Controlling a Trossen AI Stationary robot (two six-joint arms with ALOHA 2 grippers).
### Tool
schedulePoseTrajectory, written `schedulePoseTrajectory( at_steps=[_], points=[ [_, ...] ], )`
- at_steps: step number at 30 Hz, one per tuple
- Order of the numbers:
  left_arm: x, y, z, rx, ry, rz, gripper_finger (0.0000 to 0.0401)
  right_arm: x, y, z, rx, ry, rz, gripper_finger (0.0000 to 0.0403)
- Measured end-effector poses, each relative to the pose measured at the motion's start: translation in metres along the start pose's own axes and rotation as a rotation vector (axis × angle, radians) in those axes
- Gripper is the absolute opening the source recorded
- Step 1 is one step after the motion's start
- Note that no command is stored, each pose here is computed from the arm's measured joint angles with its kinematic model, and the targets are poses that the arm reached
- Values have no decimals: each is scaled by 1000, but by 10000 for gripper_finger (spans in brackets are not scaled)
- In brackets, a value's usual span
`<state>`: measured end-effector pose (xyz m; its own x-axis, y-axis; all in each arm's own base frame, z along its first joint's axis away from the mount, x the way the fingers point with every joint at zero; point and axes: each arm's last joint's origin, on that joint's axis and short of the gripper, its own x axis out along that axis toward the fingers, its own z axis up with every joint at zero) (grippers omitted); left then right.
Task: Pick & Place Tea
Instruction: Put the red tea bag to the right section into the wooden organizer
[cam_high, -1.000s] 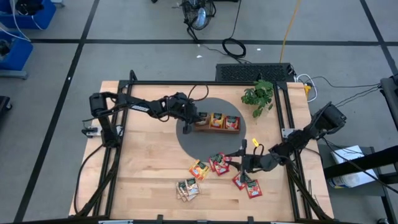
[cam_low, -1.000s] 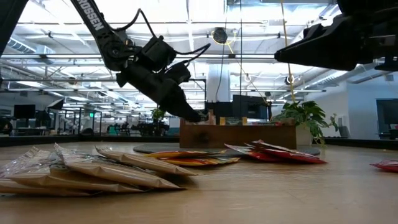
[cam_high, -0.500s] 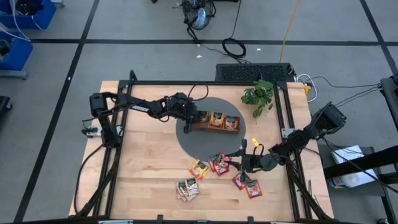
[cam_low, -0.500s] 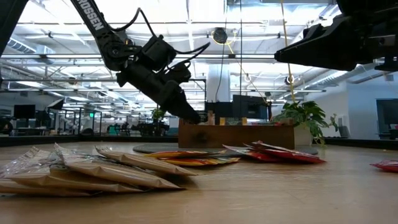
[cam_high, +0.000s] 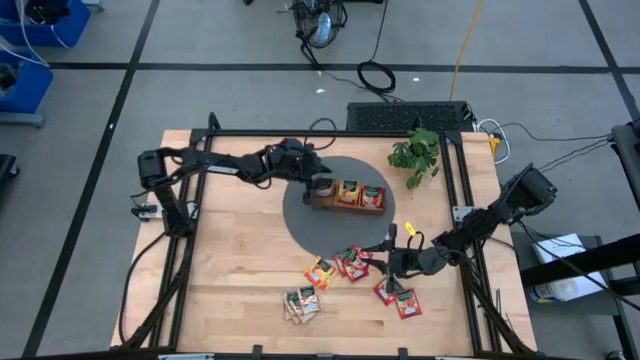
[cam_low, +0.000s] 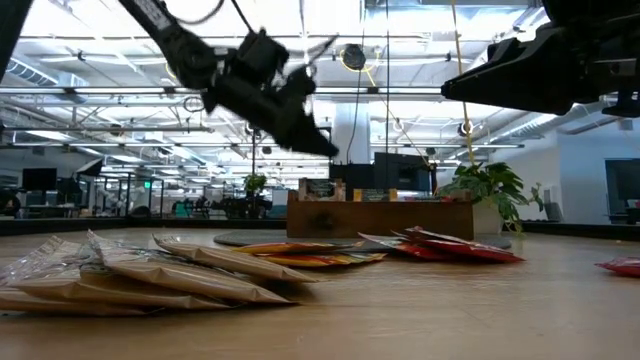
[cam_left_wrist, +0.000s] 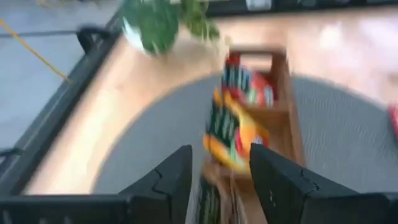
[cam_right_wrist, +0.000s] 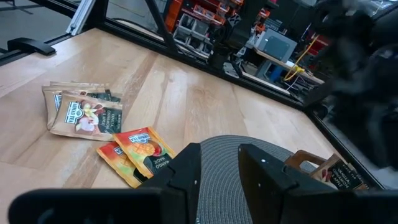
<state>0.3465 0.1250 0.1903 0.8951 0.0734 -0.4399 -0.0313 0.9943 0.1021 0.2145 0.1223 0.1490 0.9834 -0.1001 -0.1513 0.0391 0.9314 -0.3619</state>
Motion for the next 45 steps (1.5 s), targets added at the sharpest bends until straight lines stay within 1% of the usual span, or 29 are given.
schedulePoseTrajectory(
  at_steps=[3,6,8,10,11,13,15,17,19,20,22,24,26,27,30,33,35,38,42,45],
  points=[
    [-20,-1,27,-27,3,-17,163,0,0,0,-15,0,0,93],
    [-54,-10,59,-68,16,-41,163,0,0,0,-42,1,0,93],
    [-79,-23,77,-114,-6,-61,160,0,0,-1,-44,2,1,93],
    [-95,-42,83,-154,-21,-108,152,0,0,-1,-45,2,2,93],
    [-99,-55,81,-148,-23,-150,147,0,0,-1,-45,2,2,93],
    [-99,-87,68,-104,-52,-247,135,0,0,0,-41,-4,0,93],
    [-94,-120,55,-45,-160,-327,122,0,-1,1,-42,-11,-4,93],
    [-94,-150,37,13,-265,-353,106,0,-1,1,-39,-16,-5,93],
    [-92,-173,17,73,-373,-350,88,0,-1,1,-40,-15,-4,93],
    [-91,-182,4,110,-390,-357,77,0,-1,1,-42,-16,-4,93],
    [-92,-194,-22,177,-379,-378,55,1,-2,2,-56,-20,-7,93],
    [-97,-197,-30,196,-409,-344,31,1,-2,1,-64,-17,-10,93],
    [-102,-195,-31,179,-439,-300,9,2,-4,1,-65,-16,-17,93],
    [-103,-194,-31,160,-444,-289,6,3,-5,1,-66,-14,-21,93],
    [-102,-191,-31,113,-430,-249,14,5,-8,0,-94,-6,-37,93],
    [-101,-190,-33,129,-400,-220,19,7,-11,-2,-109,7,-51,93],
    [-100,-190,-35,130,-379,-200,11,8,-13,-3,-115,19,-55,93],
    [-99,-190,-38,100,-342,-205,4,9,-14,-5,-123,33,-57,93],
    [-99,-190,-38,112,-345,-202,21,9,-13,-7,-134,47,-49,93],
    [-98,-188,-38,131,-349,-192,30,9,-13,-7,-106,53,-47,93]
  ],
)
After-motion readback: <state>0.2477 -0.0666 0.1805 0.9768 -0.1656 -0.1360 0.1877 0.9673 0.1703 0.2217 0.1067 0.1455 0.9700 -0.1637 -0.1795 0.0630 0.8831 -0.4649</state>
